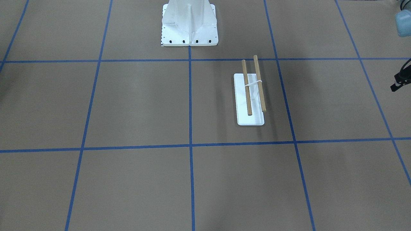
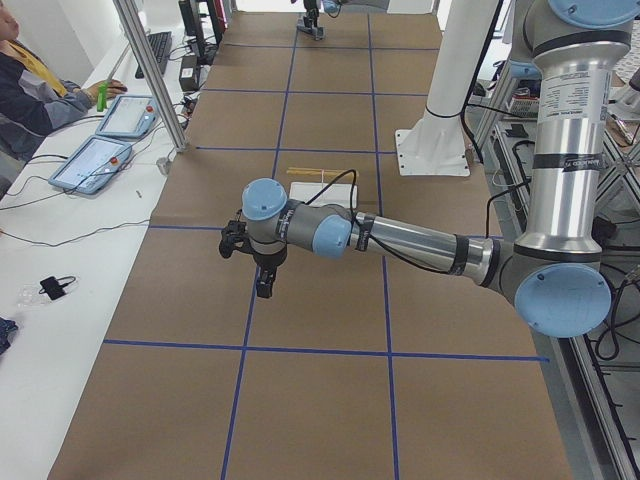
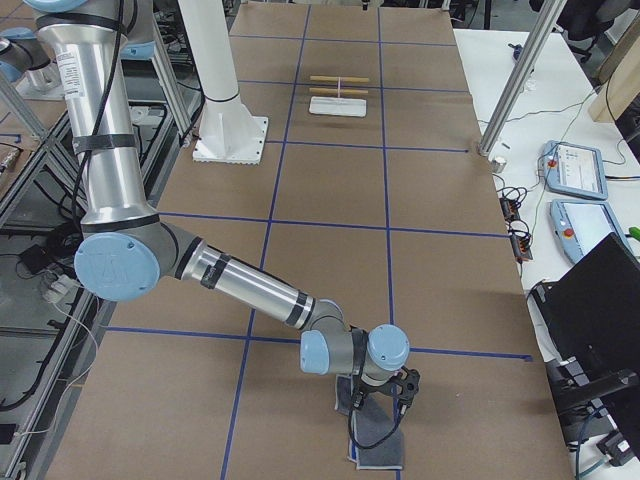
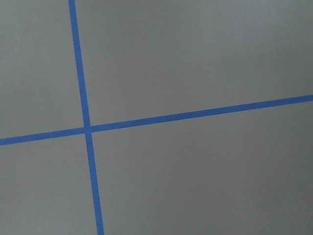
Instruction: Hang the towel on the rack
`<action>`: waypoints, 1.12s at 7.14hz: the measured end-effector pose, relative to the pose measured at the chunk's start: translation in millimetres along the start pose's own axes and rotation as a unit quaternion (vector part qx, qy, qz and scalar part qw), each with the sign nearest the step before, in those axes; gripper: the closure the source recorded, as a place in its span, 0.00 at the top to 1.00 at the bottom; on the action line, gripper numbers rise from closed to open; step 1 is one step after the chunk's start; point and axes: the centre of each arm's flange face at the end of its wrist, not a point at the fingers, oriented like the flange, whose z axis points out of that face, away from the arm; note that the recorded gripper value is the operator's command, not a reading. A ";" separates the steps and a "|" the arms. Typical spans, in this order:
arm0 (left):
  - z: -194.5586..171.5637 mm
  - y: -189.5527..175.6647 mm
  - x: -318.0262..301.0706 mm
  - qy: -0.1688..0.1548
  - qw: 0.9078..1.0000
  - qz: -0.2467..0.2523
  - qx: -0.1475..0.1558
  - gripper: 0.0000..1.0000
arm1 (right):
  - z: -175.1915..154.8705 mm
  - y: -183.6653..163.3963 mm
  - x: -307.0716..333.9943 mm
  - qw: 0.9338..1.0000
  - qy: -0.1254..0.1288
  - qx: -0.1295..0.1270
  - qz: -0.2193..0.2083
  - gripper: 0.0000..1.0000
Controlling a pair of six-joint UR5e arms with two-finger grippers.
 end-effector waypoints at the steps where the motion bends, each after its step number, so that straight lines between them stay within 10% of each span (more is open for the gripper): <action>1: 0.0 0.0 0.0 0.000 1.000 0.000 0.000 0.98 | 2.4 0.8 0.5 1.000 0.001 -0.002 0.000 0.19; 2: 0.1 0.0 -0.1 0.000 1.000 0.000 0.000 0.98 | 3.8 1.4 0.9 1.000 0.002 -0.003 0.000 0.00; 8: -10.7 -7.0 14.4 0.009 0.999 -0.033 0.012 0.98 | -65.6 -5.2 -71.7 0.999 -0.023 0.035 -0.004 0.00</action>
